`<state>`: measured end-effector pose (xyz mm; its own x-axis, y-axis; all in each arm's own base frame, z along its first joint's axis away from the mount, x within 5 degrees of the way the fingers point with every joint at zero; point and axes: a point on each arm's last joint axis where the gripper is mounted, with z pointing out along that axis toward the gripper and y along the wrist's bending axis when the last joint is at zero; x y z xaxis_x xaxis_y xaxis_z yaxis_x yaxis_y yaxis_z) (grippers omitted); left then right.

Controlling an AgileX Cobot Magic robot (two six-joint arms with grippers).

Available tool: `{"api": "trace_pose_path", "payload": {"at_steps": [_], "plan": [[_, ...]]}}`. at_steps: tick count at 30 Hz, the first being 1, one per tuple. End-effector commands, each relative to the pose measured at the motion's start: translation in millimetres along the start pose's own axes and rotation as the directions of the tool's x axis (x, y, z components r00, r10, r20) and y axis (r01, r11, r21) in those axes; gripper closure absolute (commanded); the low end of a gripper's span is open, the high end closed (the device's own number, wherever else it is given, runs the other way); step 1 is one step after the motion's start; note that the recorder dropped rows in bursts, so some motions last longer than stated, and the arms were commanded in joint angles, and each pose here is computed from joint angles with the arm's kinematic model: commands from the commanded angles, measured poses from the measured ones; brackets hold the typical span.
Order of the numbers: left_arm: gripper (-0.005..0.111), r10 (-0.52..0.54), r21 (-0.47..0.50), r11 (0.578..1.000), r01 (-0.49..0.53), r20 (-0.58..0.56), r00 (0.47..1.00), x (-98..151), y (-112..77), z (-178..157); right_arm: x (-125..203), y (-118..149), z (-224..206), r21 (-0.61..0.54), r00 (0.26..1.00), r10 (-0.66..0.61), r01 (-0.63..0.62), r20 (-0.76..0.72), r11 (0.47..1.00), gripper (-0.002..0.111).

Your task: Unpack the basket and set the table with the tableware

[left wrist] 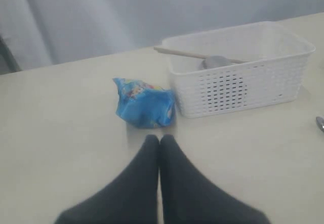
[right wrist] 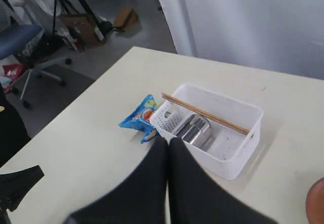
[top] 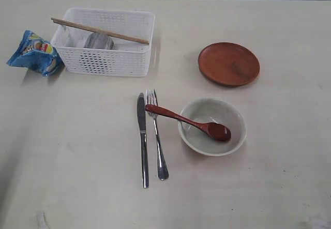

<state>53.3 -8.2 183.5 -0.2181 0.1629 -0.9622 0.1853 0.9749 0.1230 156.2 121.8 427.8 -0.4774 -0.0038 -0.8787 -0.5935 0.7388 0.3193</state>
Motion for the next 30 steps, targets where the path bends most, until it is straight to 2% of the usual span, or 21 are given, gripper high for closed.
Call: {"api": "trace_pose_path", "payload": {"at_steps": [1, 2, 4, 5, 6, 8, 9, 11, 14, 16, 18, 22, 27, 30], "plan": [[0.107, -0.002, 0.005, 1.000, 0.001, 0.017, 1.000, -1.1, -0.3, -0.1, 14.0, 3.4, -31.2, -0.002, 1.000, -0.021, 0.021, 0.016, 1.000, 0.108], [0.107, -0.008, 0.005, 1.000, 0.008, 0.031, 0.999, -2.4, -0.3, -0.2, 18.3, 2.9, -33.4, -0.001, 1.000, -0.015, 0.015, 0.008, 1.000, 0.108], [0.107, -0.197, 0.053, 0.980, 0.193, 0.094, 0.976, -8.9, -2.9, -0.6, 25.8, 2.2, -38.0, 0.001, 1.000, -0.017, 0.017, -0.006, 1.000, 0.108], [0.107, -0.328, 0.091, 0.943, 0.319, 0.108, 0.938, -11.6, -4.5, -1.0, 28.4, 1.6, -39.5, 0.004, 1.000, -0.021, 0.021, -0.007, 1.000, 0.108], [0.107, -0.409, 0.114, 0.912, 0.395, 0.154, 0.900, -16.6, -3.7, -1.8, 31.3, 0.9, -41.8, 0.010, 1.000, -0.028, 0.028, -0.004, 1.000, 0.108], [0.107, -0.499, 0.139, 0.867, 0.479, 0.267, 0.825, -26.9, 1.3, -4.3, 33.1, 0.7, -44.9, 0.013, 0.999, -0.033, 0.033, 0.002, 0.999, 0.108], [0.107, -0.579, 0.166, 0.814, 0.557, 0.321, 0.750, -32.1, 5.1, -6.2, 33.4, 0.5, -45.5, 0.017, 0.999, -0.035, 0.035, -0.001, 0.999, 0.108], [0.107, -0.718, 0.225, 0.689, 0.689, 0.347, 0.604, -36.0, 9.5, -8.2, 33.4, 0.7, -46.2, 0.016, 0.999, -0.036, 0.036, 0.002, 0.999, 0.108], [0.107, -0.735, 0.237, 0.667, 0.706, 0.365, 0.571, -37.6, 11.2, -9.2, 33.4, 0.7, -46.2, 0.016, 0.999, -0.036, 0.036, 0.002, 0.999, 0.108], [0.107, -0.744, 0.231, 0.663, 0.712, 0.307, 0.593, -34.2, 7.6, -6.8, 33.2, 0.6, -45.7, 0.017, 0.999, -0.036, 0.035, 0.002, 0.999, 0.108], [0.107, -0.737, 0.192, 0.675, 0.712, 0.207, 0.643, -37.6, 3.8, -0.9, 33.2, 0.4, -45.0, 0.017, 1.000, -0.030, 0.030, 0.000, 0.999, 0.108], [0.107, -0.658, 0.093, 0.753, 0.652, 0.063, 0.751, -56.8, 3.2, 19.0, 33.4, 0.4, -45.0, 0.017, 1.000, -0.027, 0.027, -0.002, 0.999, 0.108], [0.107, -0.483, 0.061, 0.868, 0.492, -0.126, 0.867, -118.1, 4.6, 63.4, 36.1, 0.4, -45.0, 0.016, 0.999, -0.023, 0.024, -0.032, 1.000, 0.108], [0.105, -0.346, 0.060, 0.928, 0.369, -0.236, 0.908, -152.7, 8.2, 98.4, 37.9, 0.3, -45.1, 0.017, 0.998, -0.024, 0.025, -0.052, 1.000, 0.108]]}}
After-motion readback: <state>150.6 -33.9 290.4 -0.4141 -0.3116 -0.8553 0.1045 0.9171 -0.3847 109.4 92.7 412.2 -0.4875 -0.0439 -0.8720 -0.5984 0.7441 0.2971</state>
